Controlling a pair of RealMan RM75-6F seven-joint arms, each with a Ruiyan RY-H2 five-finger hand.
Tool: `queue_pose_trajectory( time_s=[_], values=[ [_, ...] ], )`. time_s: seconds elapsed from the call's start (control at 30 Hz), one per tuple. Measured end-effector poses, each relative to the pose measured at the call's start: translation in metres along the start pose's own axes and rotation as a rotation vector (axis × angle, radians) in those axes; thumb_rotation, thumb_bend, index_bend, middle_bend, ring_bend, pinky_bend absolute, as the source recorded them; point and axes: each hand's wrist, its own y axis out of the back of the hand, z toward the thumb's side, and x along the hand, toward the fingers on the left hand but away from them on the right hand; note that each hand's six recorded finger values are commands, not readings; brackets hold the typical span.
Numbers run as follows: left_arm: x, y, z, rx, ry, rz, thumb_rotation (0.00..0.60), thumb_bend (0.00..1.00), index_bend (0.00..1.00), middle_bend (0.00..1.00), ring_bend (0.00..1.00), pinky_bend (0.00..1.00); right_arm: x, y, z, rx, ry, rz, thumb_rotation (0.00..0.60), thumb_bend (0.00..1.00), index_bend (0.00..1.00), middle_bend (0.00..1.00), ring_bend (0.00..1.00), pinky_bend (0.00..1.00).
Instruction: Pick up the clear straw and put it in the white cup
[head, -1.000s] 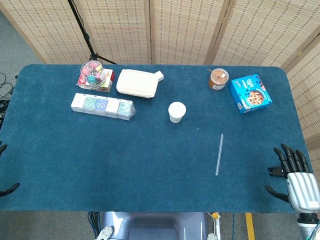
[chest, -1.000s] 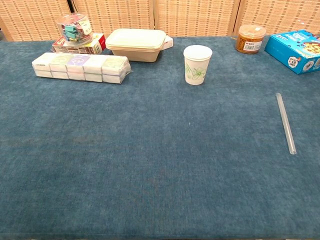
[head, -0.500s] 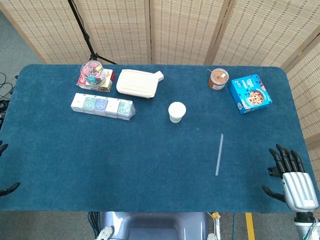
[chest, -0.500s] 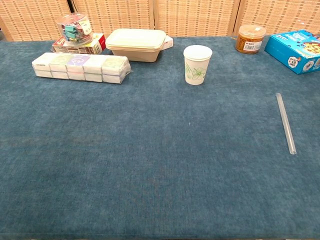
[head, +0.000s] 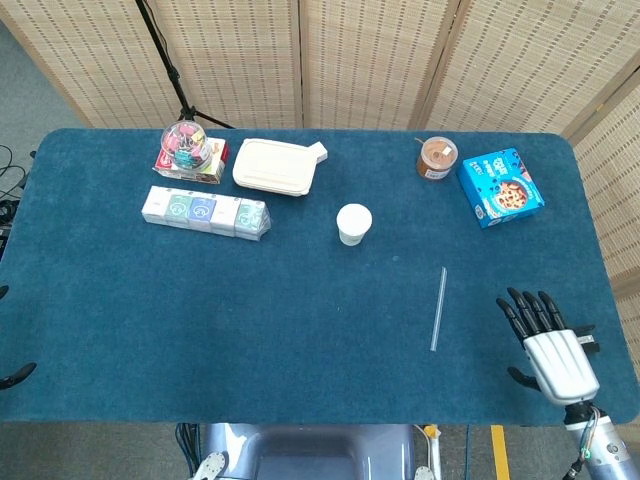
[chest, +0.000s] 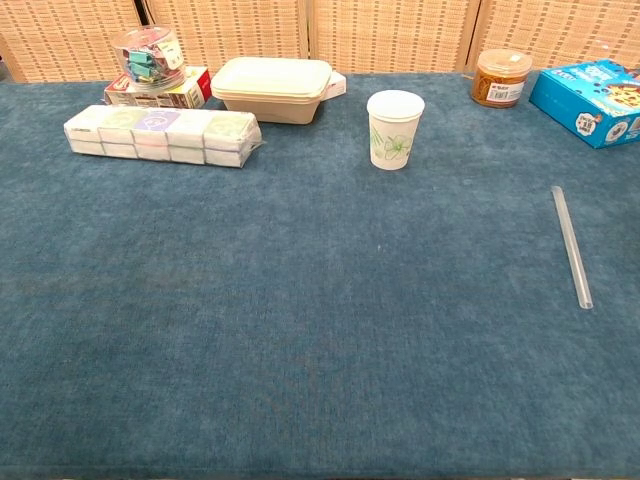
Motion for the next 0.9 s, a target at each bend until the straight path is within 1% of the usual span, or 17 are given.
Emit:
queue_pose_trajectory(
  time_s=[0.07,0.2,0.53,0.73,0.9],
  values=[
    [0.000,0.000,0.000,0.001,0.000,-0.002,0.600,0.04,0.00,0.00,0.00,0.00,-0.011,-0.004,-0.001,0.033,0.033,0.004,0.600,0.00,0.00,0.00,0.00,0.00],
    [0.001,-0.001,-0.001,0.000,0.007,-0.004,0.600,0.04,0.00,0.00,0.00,0.00,-0.033,-0.010,0.004,0.064,0.099,0.014,0.600,0.00,0.00,0.00,0.00,0.00],
    [0.003,-0.002,-0.002,-0.001,0.015,-0.010,0.600,0.04,0.00,0.00,0.00,0.00,-0.075,-0.023,0.043,0.115,0.263,0.048,0.600,0.00,0.01,0.00,0.00,0.00],
    [0.005,-0.003,-0.003,0.000,0.023,-0.014,0.600,0.04,0.00,0.00,0.00,0.00,-0.090,-0.034,0.064,0.149,0.320,0.068,0.600,0.00,0.01,0.00,0.00,0.00],
    [0.008,-0.004,-0.004,-0.002,0.036,-0.020,0.600,0.04,0.00,0.00,0.00,0.00,-0.095,-0.047,0.071,0.204,0.353,0.086,0.600,0.00,0.03,0.00,0.00,0.00]
  ],
)
